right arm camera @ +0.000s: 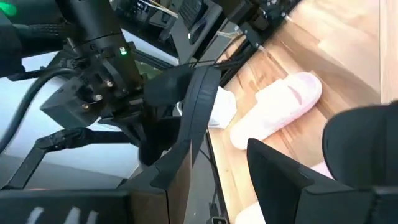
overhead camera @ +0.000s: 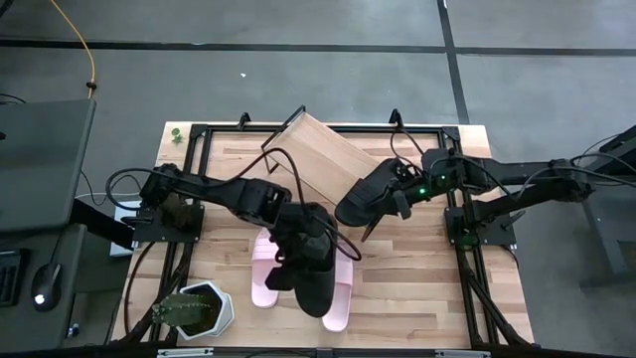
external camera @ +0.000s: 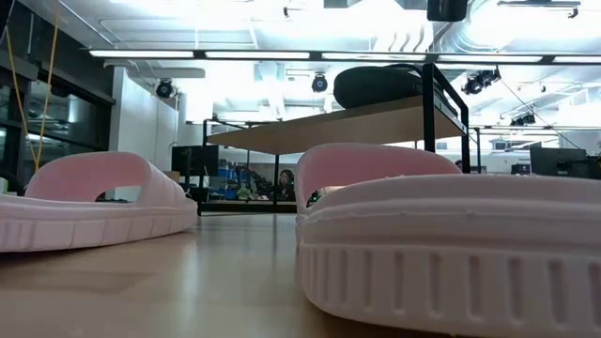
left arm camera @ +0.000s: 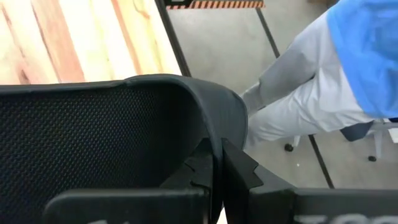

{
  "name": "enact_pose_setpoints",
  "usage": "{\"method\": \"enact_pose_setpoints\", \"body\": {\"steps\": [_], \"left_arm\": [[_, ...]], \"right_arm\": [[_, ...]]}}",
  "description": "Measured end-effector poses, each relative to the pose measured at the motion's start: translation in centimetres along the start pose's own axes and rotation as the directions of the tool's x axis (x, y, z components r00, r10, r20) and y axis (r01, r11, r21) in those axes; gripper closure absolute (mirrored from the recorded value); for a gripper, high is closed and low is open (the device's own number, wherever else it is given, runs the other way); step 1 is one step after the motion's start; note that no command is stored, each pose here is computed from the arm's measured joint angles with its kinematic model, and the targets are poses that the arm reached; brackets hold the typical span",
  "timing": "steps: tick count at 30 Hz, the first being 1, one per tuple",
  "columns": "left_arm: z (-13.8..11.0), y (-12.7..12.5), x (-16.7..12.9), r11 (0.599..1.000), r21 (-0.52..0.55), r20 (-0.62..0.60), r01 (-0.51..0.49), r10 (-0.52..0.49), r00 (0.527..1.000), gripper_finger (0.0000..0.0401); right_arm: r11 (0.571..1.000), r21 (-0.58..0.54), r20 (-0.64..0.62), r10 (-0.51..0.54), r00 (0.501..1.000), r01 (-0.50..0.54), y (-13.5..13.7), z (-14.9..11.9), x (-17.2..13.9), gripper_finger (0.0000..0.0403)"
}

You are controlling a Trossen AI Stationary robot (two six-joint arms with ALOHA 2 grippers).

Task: Pick and place slides into the shelf
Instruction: Put the black slide on the shelf

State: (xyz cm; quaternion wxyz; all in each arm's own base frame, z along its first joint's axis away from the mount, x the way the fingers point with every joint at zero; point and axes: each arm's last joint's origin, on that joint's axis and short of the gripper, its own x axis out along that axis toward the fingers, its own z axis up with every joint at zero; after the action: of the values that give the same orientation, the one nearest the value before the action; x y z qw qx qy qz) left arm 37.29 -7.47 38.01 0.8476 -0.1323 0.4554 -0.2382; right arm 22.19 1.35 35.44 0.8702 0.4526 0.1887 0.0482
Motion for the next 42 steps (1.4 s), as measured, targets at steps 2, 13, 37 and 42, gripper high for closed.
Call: {"method": "enact_pose_setpoints", "body": {"steps": [2, 13, 37, 42], "left_arm": [[0.2, -0.2, -0.3, 1.0, 0.006, 0.01, 0.007, -0.007, 1.0, 0.0399], [0.5, -0.6, -0.7, 0.998, 0.007, 0.026, 0.057, -0.057, 0.998, 0.0399], [-0.3, -1.8, -0.1, 0.997, 0.02, -0.04, 0.077, -0.077, 0.996, 0.0398], [-0.3, -1.8, -0.1, 0.997, 0.028, -0.039, 0.078, -0.077, 0.996, 0.0398]], "right_arm": [[1.0, -0.017, 0.051, 0.02, 0.998, -0.019, 0.4, 0.1, 0.3, 0.0256], [0.993, 0.113, 0.108, 0.012, 0.994, -0.024, 0.8, -0.1, 2.0, 0.0255], [0.978, 0.184, -0.016, 0.107, 0.994, -0.102, 0.6, -1.9, 7.2, 0.0176], [0.978, 0.163, 0.026, 0.125, 0.992, -0.128, 1.2, -2.2, 7.3, 0.0176]]}}
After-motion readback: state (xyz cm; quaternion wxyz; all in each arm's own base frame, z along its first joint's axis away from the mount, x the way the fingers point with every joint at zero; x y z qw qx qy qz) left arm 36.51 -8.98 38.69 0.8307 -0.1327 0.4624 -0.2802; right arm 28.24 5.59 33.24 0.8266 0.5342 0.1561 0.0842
